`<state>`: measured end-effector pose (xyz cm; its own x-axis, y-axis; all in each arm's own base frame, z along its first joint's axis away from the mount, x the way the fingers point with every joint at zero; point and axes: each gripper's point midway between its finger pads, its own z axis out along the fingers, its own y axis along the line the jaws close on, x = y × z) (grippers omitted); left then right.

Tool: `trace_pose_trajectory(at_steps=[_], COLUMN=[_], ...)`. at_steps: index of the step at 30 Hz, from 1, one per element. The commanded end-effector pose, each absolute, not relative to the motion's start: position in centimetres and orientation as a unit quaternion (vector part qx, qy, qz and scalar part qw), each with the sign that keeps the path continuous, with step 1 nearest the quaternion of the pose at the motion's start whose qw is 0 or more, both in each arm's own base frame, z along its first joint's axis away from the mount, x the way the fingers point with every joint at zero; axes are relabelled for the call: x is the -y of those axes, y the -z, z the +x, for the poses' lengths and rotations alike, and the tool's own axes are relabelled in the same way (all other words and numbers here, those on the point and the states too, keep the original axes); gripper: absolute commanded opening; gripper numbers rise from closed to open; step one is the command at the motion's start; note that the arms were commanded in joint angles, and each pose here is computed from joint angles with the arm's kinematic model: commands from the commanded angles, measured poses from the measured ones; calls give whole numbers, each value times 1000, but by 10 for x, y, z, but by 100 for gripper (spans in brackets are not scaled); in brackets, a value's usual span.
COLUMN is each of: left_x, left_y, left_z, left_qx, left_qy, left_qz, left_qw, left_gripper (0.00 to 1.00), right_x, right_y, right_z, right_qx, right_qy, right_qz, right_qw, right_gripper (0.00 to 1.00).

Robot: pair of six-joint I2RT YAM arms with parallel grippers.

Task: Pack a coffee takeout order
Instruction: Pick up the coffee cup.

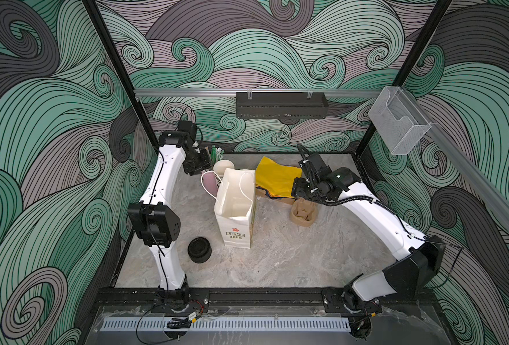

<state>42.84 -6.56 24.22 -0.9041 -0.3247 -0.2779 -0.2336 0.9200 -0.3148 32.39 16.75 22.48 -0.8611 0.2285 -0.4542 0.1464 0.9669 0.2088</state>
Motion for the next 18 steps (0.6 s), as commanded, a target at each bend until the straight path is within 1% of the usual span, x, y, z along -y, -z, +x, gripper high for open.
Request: trace_pose_trajectory(at_steps=[1,5,10,18], left_x=[79,88,96,97], left_y=[-250,-250,-248,-242], left_z=[431,440,450,455], left_qx=[-965,-960,-960,-964], left_qy=[160,179,184,170], left_qz=[-124,-120,-112,-108], left_qw=[169,177,177,173], left_gripper=[50,49,42,26], right_x=[-162,-163,-160,-155], right_y=[-225,-225,-224,-224], right_z=[318,317,313,308], right_qx=[-961,-961,-960,-958], right_qy=[-78,-82,-84,-84], right_qz=[104,107,111,120], right_qw=[245,243,243,248], right_gripper=[77,76,77,77])
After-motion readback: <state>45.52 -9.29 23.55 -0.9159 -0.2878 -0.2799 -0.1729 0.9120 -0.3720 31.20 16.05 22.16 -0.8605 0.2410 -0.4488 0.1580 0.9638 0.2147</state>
